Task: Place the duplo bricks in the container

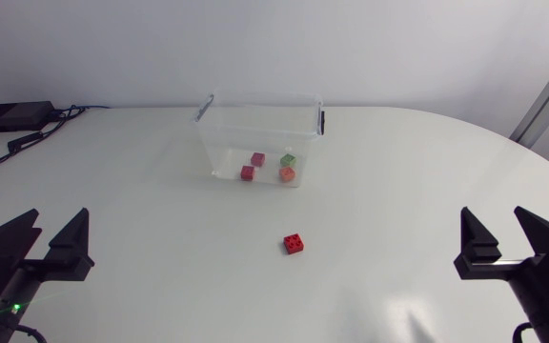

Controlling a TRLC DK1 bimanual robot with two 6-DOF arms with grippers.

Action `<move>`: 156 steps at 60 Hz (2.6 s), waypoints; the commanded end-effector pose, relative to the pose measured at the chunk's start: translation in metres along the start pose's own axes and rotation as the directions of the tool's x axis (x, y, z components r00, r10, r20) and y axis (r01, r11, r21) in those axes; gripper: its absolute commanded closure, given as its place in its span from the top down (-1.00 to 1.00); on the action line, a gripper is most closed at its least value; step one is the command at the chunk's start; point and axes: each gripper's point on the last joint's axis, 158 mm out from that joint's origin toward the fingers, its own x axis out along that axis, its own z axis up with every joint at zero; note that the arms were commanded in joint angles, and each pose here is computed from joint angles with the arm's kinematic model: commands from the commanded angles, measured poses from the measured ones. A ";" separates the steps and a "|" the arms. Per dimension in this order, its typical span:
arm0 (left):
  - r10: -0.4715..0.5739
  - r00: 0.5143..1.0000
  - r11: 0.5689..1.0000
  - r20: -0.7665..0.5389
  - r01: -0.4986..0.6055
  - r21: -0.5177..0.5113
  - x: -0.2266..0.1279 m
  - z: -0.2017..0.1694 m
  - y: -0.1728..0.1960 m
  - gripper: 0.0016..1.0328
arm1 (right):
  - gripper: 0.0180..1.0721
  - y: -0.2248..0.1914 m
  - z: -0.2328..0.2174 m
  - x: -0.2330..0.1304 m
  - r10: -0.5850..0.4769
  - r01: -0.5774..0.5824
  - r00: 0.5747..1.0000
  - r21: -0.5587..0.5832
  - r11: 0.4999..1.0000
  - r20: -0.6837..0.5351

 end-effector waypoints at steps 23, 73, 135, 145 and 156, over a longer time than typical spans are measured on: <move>0.007 1.000 1.000 0.001 -0.007 -0.022 0.001 -0.004 0.002 0.92 | 0.92 0.006 -0.012 0.001 0.022 -0.022 0.999 0.011 1.000 -0.027; 0.007 1.000 1.000 0.001 -0.007 -0.022 0.001 -0.004 0.002 0.92 | 0.91 0.136 -0.022 0.033 0.244 -0.318 0.805 -0.046 0.947 -0.541; 0.007 1.000 1.000 0.001 -0.007 -0.021 0.001 -0.004 0.002 0.92 | 0.91 0.268 -0.146 0.037 0.222 -0.280 0.361 0.122 0.952 -0.906; 0.007 1.000 1.000 0.001 -0.007 -0.022 0.001 -0.004 0.002 0.92 | 0.91 0.274 -0.155 0.030 0.232 -0.281 0.277 0.152 0.948 -0.932; 0.007 1.000 1.000 0.001 -0.007 -0.022 0.001 -0.004 0.002 0.92 | 0.91 0.275 -0.162 0.029 0.230 -0.292 0.199 0.166 0.942 -0.953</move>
